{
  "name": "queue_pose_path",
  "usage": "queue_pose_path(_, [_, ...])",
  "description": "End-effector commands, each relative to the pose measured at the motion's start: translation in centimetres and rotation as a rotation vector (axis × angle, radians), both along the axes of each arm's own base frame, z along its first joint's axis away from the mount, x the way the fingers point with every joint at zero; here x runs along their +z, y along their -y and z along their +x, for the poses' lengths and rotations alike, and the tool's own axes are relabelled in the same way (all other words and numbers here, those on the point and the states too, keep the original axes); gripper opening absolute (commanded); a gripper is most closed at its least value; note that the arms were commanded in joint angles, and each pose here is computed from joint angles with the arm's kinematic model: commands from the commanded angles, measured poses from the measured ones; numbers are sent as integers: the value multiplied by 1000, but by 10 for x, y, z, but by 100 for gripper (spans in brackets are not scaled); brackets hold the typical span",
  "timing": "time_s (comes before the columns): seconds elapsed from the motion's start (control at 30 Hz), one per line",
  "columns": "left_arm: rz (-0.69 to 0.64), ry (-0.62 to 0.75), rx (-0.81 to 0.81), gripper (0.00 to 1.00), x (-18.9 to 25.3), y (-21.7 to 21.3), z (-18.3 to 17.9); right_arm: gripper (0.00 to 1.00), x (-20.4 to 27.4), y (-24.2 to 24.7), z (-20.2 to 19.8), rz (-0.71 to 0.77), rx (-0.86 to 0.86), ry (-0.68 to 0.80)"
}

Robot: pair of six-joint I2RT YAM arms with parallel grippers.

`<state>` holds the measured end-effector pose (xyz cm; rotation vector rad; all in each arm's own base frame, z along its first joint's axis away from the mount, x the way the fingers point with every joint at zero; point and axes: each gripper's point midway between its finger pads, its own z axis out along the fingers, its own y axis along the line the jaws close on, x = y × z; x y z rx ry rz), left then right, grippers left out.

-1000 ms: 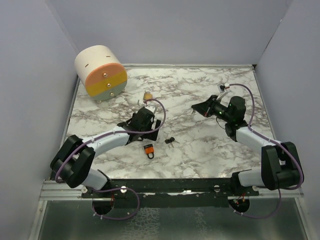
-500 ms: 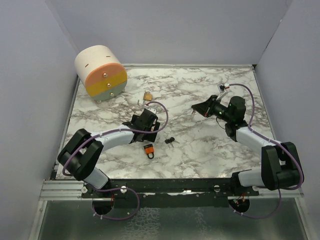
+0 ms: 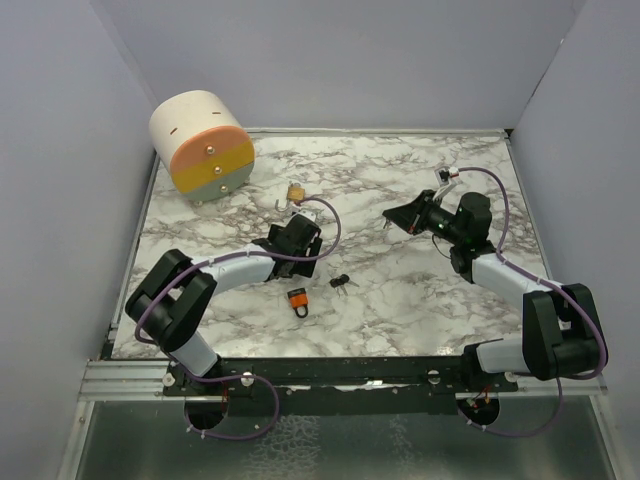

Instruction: Unlock with the key

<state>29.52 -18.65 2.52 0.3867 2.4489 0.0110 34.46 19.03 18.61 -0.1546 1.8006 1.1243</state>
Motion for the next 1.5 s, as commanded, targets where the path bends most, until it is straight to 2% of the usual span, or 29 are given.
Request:
queue_pose_path(0.0, [38,-25,9,82,-11,-4,-2,1,8,-1,4,1,-8,31])
queue_pose_path(0.43, [-52,-42,-54,63,-16,12,-9,1,9,-4,7,14,14,28])
queue_pose_path(0.63, [-84,-60,-83,60,-21,20,-12,1,8,-5,7,13,21,23])
queue_pose_path(1.37, [-64,-100,-90,42,-35,18,-18,1,10,-3,5,3,12,31])
queue_pose_path(1.47, [-62,-103,-91,36,-35,17,-18,1,9,-4,5,6,15,29])
